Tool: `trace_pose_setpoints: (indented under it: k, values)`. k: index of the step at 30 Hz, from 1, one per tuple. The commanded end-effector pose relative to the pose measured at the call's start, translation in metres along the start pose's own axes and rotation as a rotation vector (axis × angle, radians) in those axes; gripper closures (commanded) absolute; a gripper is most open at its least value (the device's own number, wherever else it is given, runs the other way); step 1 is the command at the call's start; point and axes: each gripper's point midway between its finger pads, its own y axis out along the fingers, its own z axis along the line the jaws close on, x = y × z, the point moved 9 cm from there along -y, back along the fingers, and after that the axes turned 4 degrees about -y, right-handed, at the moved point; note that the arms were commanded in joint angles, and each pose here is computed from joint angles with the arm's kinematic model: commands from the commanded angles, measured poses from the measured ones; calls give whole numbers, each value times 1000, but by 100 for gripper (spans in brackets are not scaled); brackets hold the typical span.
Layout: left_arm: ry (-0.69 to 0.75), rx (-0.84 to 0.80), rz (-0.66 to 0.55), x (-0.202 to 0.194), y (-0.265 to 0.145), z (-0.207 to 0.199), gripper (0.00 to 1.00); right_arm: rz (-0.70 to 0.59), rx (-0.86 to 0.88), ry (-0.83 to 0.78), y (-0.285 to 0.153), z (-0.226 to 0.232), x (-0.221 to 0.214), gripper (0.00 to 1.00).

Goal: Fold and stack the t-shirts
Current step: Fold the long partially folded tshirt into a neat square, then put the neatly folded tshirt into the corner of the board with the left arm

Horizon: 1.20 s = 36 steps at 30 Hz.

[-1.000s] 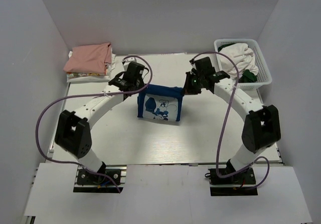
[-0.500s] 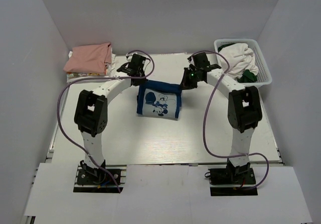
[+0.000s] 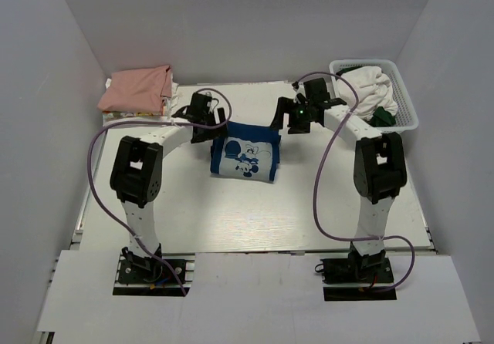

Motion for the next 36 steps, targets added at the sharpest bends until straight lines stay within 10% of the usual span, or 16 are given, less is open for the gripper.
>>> trace_pose_setpoints:
  k: [1, 10, 25, 28, 36]
  values:
    - [96, -208, -34, -4, -25, -11, 0, -66, 82, -92, -26, 21, -3, 9]
    - [164, -255, 87, -32, 12, -5, 3, -48, 73, -111, -36, 18, -27, 9]
    - [115, -255, 292, -87, 29, 16, 73, -83, 106, -133, -53, 24, -31, 9]
    - [139, -237, 241, -72, 30, 11, 100, -92, 104, -137, -57, 24, -32, 9]
    - [351, -16, -110, 24, -20, 3, 100, -102, 102, -144, -59, 24, -37, 9]
